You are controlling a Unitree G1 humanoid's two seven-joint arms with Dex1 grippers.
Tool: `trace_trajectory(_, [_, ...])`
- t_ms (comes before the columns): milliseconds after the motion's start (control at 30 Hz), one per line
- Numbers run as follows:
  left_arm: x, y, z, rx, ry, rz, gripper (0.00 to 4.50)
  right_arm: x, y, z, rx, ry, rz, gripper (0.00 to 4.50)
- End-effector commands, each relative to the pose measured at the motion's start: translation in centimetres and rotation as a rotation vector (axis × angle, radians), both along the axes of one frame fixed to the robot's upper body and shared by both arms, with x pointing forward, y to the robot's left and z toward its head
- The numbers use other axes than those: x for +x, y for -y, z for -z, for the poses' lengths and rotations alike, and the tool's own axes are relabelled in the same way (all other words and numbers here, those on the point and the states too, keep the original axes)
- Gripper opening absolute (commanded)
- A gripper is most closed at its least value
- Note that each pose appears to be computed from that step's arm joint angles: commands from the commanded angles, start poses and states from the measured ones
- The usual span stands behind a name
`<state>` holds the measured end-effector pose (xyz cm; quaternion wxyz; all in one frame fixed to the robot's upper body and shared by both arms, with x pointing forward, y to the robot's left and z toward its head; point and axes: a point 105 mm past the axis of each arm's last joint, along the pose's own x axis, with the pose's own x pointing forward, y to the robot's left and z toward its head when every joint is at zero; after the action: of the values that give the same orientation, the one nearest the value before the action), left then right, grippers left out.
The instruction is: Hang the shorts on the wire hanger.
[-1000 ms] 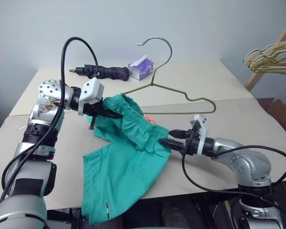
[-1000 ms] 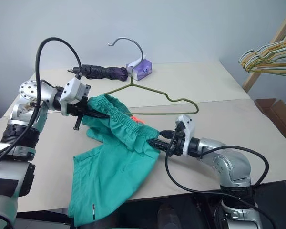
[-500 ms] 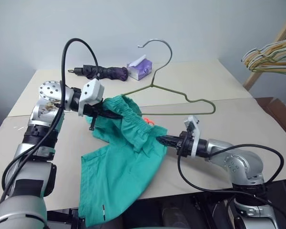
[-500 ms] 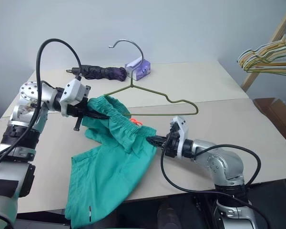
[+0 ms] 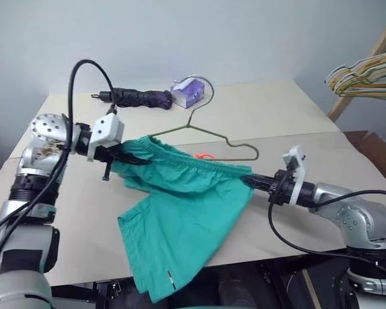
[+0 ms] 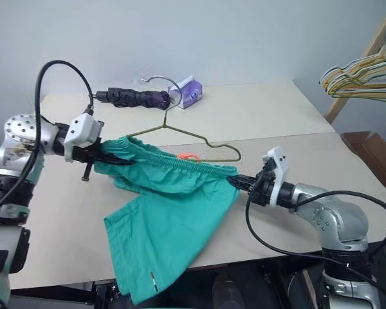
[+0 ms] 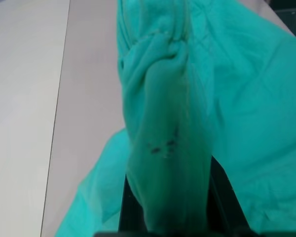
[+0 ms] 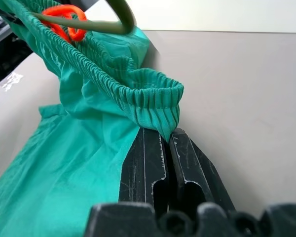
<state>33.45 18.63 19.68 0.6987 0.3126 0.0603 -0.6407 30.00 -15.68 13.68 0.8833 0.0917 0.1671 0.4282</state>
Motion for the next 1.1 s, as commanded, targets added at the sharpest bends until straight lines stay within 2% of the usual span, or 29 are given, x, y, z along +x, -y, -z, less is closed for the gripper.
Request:
trace_trajectory(33, [-0.2, -2.9, -1.9, 0.006, 0.048, -0.085, 0.00, 0.8, 3.3, -0.4, -0.054, 0.027, 0.118, 0.02])
trace_trajectory(200, [-0.8, -4.9, -1.9, 0.052, 0.032, -0.138, 0.00, 0.9, 4.4, -0.1, -0.085, 0.030, 0.146, 0.02])
trace_trajectory(367, [-1.3, -6.7, -0.9, 0.166, 0.015, -0.163, 0.00, 1.3, 5.6, -0.2, -0.128, 0.064, 0.171, 0.02])
trace_trajectory(700, [-1.3, -7.2, 0.2, 0.230, -0.031, -0.163, 0.00, 2.0, 6.7, -1.0, -0.276, 0.190, 0.168, 0.02])
trace_trajectory(800, [-0.9, -7.0, 0.2, 0.210, -0.032, -0.166, 0.00, 1.7, 6.7, -1.7, -0.287, 0.218, 0.143, 0.02])
trace_trajectory(900, [-0.5, -5.6, -0.2, 0.116, -0.048, -0.154, 0.00, 1.1, 5.8, -2.6, -0.307, 0.267, 0.080, 0.02])
trace_trajectory(1100, [-0.5, -2.5, -0.3, -0.008, -0.054, -0.072, 0.00, 1.5, 3.7, -6.1, -0.298, 0.406, 0.039, 0.02])
